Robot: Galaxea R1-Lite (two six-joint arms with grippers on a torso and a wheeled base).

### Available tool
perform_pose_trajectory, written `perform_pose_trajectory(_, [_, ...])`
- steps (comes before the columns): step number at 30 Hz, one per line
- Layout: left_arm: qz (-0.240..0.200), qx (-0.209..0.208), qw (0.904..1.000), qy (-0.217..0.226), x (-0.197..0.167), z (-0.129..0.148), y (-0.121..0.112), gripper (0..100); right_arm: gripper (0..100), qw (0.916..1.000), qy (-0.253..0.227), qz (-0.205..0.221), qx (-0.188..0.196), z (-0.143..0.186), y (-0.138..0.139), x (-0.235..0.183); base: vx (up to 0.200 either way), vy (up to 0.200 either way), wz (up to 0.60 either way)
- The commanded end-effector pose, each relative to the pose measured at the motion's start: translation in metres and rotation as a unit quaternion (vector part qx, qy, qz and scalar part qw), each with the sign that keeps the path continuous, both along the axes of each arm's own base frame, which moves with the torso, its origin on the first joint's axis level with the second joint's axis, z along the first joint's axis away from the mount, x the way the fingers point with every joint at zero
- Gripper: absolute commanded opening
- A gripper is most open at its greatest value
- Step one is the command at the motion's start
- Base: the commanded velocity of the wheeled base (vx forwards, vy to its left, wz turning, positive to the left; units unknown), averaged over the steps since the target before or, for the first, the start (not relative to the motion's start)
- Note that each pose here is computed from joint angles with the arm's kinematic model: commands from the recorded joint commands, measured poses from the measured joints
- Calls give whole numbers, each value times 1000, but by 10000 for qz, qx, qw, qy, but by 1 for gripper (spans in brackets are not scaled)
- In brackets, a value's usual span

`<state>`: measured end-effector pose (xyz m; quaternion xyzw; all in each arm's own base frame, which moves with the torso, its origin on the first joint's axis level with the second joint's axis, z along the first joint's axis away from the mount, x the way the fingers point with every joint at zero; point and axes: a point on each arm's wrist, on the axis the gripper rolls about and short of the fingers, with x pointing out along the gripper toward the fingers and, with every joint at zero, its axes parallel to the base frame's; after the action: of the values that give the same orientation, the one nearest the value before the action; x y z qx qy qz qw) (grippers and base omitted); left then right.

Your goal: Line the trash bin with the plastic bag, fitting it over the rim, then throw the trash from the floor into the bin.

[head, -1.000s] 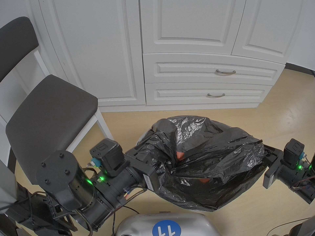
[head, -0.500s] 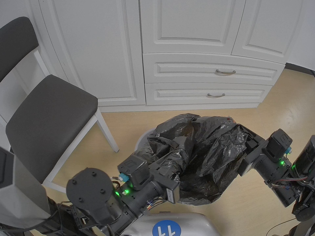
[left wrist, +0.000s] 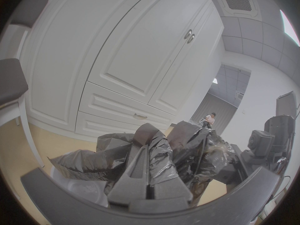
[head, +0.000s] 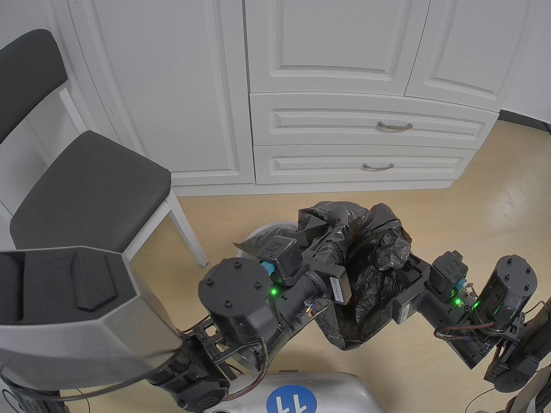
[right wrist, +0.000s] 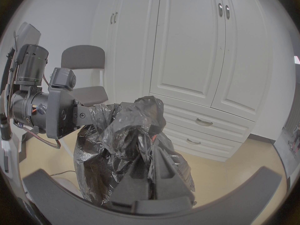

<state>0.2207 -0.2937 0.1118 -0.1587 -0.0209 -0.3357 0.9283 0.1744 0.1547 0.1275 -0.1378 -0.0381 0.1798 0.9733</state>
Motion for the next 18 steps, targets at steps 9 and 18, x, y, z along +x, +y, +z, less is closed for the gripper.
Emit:
perform_pose_trajectory(9, [114,-154,9991,368,26,-32,-14,0,0,9975,37,-702,-104,-9,-16,37,0,0,0])
perform_pose_trajectory(18, [163,-232,9960,850,28,-56,-12,0,0,9977,110,-656,-155,-15,-12,41,0,0,0])
